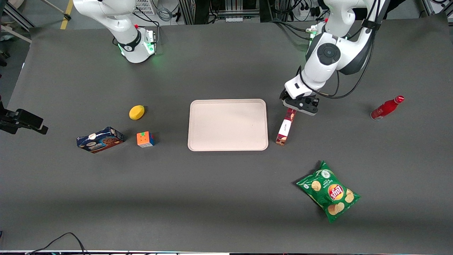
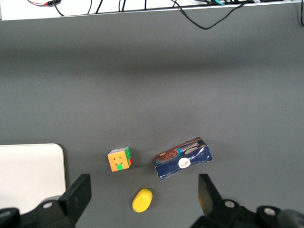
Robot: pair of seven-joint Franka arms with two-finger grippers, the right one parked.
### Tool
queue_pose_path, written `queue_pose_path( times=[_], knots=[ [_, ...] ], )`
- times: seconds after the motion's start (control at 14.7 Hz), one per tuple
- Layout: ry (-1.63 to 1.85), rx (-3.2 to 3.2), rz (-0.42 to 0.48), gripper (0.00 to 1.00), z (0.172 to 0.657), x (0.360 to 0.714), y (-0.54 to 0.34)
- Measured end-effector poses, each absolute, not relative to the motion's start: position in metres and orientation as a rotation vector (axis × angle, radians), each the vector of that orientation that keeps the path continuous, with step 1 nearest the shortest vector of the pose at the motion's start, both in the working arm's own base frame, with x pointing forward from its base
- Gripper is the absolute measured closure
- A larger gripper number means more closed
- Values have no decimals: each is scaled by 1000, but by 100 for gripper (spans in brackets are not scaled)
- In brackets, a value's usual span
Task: Place red cookie box on tray
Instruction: 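Lower the left gripper around the cookie box's top end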
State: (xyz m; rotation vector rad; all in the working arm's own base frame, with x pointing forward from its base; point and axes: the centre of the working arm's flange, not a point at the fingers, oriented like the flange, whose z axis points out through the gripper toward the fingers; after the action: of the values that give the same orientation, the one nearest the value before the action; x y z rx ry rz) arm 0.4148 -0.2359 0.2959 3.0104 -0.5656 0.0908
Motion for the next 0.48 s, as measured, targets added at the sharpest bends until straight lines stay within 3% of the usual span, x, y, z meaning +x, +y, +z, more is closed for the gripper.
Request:
queue_pose_path(
  times=[0.48],
  knots=[
    [-579, 2960, 106, 0, 247, 420, -242]
  ],
)
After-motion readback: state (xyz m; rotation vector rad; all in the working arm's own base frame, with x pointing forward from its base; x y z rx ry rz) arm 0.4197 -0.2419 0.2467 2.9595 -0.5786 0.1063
